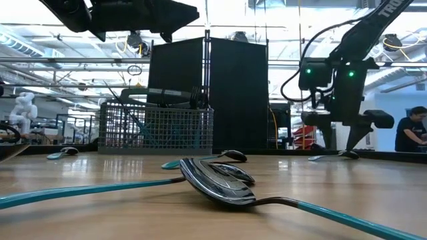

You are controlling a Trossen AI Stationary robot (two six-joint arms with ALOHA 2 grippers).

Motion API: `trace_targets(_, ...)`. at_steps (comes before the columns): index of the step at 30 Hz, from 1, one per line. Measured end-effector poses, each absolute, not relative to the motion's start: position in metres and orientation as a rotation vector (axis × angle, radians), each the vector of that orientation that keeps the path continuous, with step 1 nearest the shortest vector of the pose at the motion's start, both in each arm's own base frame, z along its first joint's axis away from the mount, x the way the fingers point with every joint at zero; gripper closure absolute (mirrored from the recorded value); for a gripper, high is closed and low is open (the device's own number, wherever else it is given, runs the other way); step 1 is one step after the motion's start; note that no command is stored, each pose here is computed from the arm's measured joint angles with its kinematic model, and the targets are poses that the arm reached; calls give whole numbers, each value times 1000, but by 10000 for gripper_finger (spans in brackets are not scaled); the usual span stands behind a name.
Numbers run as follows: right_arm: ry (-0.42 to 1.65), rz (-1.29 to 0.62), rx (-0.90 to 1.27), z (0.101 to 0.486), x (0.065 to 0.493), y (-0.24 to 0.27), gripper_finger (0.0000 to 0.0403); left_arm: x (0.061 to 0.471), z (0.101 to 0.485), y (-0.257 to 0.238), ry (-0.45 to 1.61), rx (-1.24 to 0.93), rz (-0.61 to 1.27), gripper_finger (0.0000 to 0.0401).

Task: Sort silverware
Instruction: Put the blue spoon into the silverware basket

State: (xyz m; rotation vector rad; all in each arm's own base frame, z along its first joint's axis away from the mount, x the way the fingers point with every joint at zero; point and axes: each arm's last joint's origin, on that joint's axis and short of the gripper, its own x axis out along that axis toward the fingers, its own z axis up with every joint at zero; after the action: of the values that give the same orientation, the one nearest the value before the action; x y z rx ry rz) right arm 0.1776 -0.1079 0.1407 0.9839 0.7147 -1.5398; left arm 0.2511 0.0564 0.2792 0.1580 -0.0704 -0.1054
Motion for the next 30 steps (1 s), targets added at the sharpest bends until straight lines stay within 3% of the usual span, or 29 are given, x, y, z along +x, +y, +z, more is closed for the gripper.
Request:
trace_targets(7,801,-1576,953,122,181,-112,195,253,279,46,-75,156,-149,306)
trace_targets(10,828,-1562,923,117,184,-113,215,254,279,39,-77,155,-174,306)
trace_targets(19,868,-1515,871,117,185,-113,388,256,279,28,-81,153,-213,306)
trace_targets(26,874,-1407,864,125,187,-108,399,268,276,22,-137,43,-235,306)
trace_targets(30,773,-1252,856,146,196,-98,400,290,261,21,-175,-75,-224,306)
